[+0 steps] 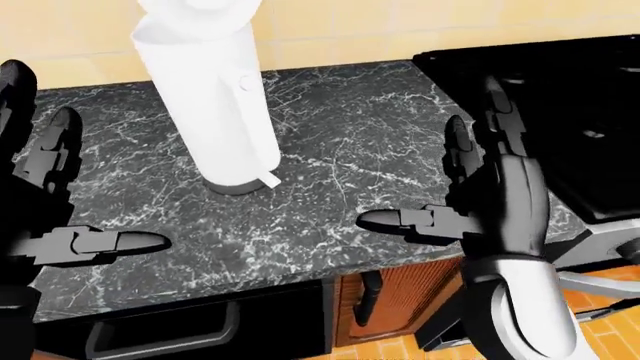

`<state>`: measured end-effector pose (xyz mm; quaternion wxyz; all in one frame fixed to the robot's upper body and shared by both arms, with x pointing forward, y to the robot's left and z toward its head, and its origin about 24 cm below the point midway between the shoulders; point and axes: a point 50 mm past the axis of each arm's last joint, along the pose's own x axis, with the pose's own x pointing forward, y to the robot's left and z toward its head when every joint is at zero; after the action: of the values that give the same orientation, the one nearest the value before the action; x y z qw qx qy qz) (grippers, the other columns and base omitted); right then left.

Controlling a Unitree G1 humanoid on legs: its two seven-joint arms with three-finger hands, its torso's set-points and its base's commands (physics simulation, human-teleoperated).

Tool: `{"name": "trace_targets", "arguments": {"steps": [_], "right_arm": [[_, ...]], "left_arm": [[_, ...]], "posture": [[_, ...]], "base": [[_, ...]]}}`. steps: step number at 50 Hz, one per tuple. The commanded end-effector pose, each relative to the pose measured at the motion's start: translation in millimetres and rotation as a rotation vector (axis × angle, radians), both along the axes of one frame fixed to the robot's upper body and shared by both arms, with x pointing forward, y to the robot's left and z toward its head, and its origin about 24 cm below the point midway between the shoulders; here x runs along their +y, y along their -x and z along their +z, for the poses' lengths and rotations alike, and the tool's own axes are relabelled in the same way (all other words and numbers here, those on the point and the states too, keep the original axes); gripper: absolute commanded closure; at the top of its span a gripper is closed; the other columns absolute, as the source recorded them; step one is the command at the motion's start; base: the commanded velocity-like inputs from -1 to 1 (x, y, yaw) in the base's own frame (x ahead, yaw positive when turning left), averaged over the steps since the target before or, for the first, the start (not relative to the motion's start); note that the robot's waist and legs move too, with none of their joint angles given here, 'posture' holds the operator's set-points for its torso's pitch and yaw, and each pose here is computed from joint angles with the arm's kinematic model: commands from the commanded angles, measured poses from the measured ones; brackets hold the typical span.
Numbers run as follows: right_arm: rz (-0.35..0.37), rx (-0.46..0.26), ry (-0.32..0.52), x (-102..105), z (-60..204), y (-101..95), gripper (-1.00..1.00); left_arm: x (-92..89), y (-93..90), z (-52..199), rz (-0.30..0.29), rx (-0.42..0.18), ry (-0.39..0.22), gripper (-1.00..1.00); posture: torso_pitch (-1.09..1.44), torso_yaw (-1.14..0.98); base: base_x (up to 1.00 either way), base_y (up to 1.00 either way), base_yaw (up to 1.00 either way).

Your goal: Close the lid of the electric kettle.

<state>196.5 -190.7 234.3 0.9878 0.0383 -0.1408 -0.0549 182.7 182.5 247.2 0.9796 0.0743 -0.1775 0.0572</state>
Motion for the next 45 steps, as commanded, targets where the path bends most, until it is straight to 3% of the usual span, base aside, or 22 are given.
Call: {"name": "trace_targets", "arguments": {"steps": [1,13,33,45], "right_arm": [[-0.001,-0.065,0.004,0.7,8.6,3.9,-1.00],[-0.027,-0.071,0.033,0.1,7.2,2.4,-1.00],[-0.011,-0.071,0.052,1.7,6.8,2.7,-1.00],[-0.015,-0.076,0.060,1.9,8.8,2.6,-1.00]], "left_arm": [[1.8,3.5,8.5,0.009,-0.066,0.000,-1.00],[1.2,3.0,5.4,0.008,-0.064,0.005,-1.00],[1.9,3.2,7.5,0.009,-0.066,0.003,-1.00],[0.7,1.9,6.2,0.007,-0.062,0.000,-1.00]], "posture": [[0.00,0.00],[0.00,0.00],[0.00,0.00],[0.00,0.00]], "base": [[0.00,0.00,0.00],[0.00,0.00,0.00],[0.00,0.00,0.00],[0.00,0.06,0.92]]}}
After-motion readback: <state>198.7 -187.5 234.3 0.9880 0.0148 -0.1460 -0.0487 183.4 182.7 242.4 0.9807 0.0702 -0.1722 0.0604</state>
